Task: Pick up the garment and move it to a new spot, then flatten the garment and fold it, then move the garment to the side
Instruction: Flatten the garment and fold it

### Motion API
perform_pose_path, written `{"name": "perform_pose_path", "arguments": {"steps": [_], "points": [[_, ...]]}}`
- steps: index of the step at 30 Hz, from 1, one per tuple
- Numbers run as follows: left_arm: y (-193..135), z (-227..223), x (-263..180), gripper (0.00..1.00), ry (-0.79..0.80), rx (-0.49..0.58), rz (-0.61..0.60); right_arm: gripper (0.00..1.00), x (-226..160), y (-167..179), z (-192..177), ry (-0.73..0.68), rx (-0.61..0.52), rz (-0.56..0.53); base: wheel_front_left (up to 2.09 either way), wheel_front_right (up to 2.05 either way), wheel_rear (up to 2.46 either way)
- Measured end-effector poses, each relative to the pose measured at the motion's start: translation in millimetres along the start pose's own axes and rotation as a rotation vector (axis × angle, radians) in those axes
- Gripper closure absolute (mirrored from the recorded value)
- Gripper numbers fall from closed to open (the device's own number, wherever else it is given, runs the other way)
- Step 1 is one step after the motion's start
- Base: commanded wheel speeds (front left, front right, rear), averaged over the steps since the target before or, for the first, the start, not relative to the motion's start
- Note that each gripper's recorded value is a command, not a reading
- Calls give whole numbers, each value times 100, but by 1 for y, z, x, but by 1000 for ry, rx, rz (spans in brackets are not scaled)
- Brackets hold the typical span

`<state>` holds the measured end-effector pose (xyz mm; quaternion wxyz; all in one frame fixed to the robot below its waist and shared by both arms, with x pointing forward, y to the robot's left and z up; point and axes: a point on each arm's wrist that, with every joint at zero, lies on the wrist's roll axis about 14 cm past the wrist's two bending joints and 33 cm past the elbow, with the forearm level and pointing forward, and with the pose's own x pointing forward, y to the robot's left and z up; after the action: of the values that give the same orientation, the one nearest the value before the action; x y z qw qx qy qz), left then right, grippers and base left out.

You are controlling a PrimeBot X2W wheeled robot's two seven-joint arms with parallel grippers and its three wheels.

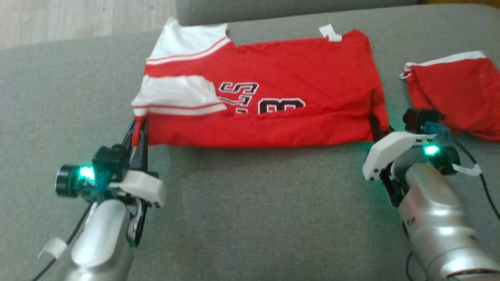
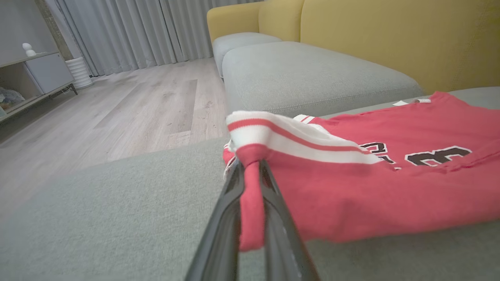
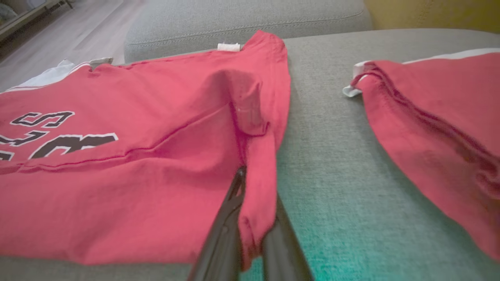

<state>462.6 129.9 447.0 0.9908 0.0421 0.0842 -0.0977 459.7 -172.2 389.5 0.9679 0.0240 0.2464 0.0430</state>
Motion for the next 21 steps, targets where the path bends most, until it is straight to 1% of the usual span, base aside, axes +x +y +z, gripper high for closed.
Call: {"name": "perform_pose_path", "arguments": {"steps": [8,15,21], "points": [[0,-4,-21,100,30,-4,3,100,-21,-1,4,-40,5,-5,0,0,0],[-15,-39,-60,100,164,-13,-30,100,-53,0,-27,11,31,-6,0,0,0],[-31,-51,-87,100,210,-54,-47,100,-76,-2,-40,26,58,-15,0,0,0]]}}
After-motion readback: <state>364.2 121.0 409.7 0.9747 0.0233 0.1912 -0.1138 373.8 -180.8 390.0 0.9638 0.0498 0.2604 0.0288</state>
